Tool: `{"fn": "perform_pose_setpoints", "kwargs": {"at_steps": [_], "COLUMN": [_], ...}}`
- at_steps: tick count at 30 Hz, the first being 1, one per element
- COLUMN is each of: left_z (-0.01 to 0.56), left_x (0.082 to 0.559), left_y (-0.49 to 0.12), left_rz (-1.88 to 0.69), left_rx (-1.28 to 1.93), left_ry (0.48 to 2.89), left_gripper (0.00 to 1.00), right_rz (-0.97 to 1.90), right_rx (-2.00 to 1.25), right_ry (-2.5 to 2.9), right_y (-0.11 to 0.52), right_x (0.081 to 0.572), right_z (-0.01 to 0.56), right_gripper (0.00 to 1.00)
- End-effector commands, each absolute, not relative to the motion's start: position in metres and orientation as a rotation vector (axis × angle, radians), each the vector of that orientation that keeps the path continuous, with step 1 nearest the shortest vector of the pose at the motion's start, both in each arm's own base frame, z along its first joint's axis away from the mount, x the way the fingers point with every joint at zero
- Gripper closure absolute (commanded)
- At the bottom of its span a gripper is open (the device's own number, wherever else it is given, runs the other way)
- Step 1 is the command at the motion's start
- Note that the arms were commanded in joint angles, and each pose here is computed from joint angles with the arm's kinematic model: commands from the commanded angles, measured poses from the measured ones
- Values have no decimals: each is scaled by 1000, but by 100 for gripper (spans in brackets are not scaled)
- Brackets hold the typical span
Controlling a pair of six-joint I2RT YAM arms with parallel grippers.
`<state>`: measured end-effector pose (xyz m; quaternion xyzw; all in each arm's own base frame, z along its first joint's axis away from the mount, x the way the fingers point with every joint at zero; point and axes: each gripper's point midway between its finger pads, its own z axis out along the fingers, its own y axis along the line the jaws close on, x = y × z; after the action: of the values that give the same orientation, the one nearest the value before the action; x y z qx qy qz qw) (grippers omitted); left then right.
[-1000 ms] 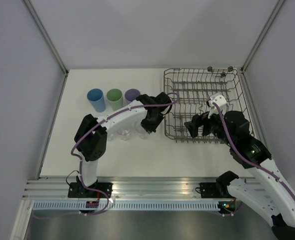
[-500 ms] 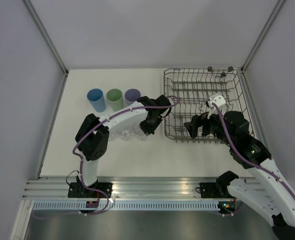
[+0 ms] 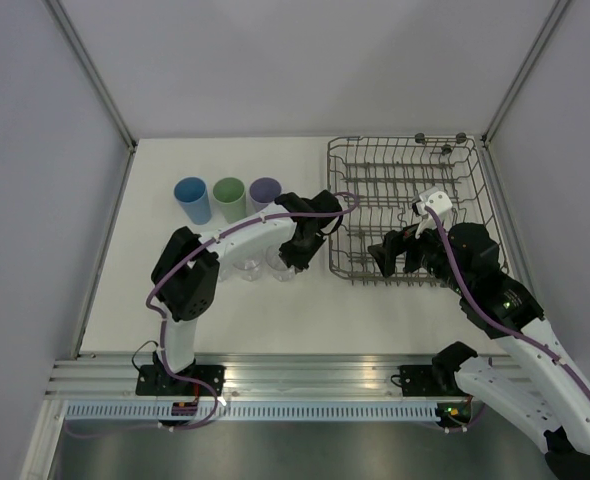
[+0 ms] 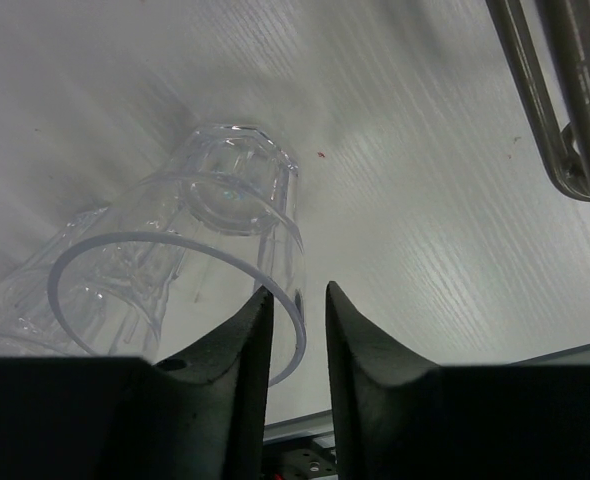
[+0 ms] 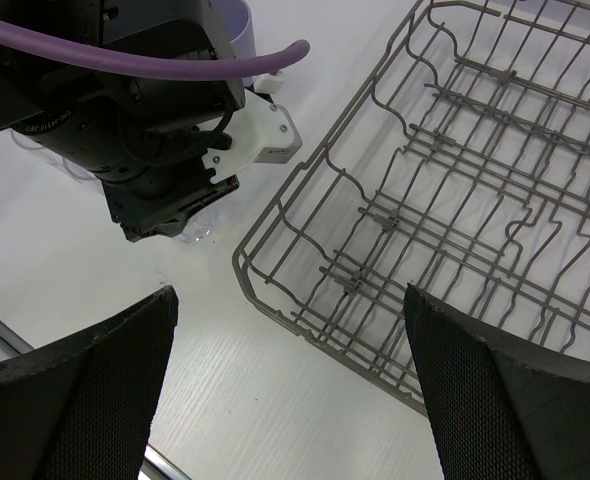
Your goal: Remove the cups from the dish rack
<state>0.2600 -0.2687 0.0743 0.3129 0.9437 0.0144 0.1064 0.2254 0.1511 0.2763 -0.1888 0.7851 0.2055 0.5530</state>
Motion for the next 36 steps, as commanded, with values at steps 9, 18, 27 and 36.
{"fn": "perform_pose_setpoints", "kwargs": {"at_steps": [9,18,27,36], "left_z": [114,176,249,301], "left_x": [269,273,297,306], "left_y": [-279,-281,-244,-146], "left_rz": [-64,-175,-112,-50], "left_rx": [862,753,431,10], "left_ry": [2668,2536,2283,2083], "left_gripper": [48,23,0,0], "right_rz": [473,440,283,-19], "right_rx": [-447,-402,-225,36], "right_ry": [1816,1828,1859,1906], "right_y": [149,143,112,53], "right_x": [226,230,242,246], "right_z": [292,291,290,286], "right_gripper": [2,2,2,2]}}
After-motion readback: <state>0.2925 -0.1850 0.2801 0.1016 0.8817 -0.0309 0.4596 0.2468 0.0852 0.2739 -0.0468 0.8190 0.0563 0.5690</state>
